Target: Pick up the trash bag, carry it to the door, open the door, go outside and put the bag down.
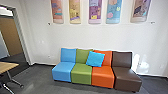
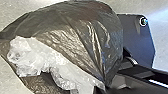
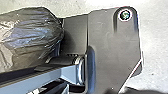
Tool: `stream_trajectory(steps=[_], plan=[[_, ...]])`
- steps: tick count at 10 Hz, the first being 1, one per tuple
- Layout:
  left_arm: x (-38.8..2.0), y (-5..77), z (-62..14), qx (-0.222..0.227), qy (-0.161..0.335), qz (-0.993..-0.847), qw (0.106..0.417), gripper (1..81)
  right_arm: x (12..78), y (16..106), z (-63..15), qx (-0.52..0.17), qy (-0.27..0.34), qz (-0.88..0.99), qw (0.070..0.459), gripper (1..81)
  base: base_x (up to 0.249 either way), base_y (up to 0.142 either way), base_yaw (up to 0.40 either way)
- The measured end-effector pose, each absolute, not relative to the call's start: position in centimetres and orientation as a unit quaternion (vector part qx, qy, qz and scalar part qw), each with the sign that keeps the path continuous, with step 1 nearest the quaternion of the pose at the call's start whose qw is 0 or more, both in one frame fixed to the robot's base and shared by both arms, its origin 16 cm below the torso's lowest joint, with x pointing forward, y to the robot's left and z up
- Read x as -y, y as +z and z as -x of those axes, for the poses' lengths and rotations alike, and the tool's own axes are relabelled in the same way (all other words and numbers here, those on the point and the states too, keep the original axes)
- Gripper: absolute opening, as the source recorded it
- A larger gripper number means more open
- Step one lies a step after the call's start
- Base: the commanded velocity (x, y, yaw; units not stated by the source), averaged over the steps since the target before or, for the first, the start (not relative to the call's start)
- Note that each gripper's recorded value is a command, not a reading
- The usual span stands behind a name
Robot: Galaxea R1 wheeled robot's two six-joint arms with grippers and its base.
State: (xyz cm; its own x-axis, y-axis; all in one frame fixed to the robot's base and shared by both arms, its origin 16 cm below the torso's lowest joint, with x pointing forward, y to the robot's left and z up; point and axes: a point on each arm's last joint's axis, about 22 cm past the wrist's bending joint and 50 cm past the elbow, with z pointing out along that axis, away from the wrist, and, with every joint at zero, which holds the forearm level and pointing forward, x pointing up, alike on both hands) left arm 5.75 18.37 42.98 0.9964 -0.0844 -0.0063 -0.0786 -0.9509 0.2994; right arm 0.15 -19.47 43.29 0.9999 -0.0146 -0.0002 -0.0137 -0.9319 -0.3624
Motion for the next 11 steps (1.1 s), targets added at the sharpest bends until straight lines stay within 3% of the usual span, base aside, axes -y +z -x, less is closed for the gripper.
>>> stream_trajectory(steps=[8,11], plan=[[-17.82,43.01,-5.69,0.042,-0.010,-0.987,0.154,1.0,19.76,43.22,-0.05,-0.007,-0.001,0.983,0.181,81.1,0.000,0.000,0.000],[-17.83,43.02,-5.74,0.042,-0.010,-0.987,0.154,1.0,19.76,43.22,-0.07,-0.007,-0.001,0.983,0.181,81.1,0.000,0.000,-0.143]])
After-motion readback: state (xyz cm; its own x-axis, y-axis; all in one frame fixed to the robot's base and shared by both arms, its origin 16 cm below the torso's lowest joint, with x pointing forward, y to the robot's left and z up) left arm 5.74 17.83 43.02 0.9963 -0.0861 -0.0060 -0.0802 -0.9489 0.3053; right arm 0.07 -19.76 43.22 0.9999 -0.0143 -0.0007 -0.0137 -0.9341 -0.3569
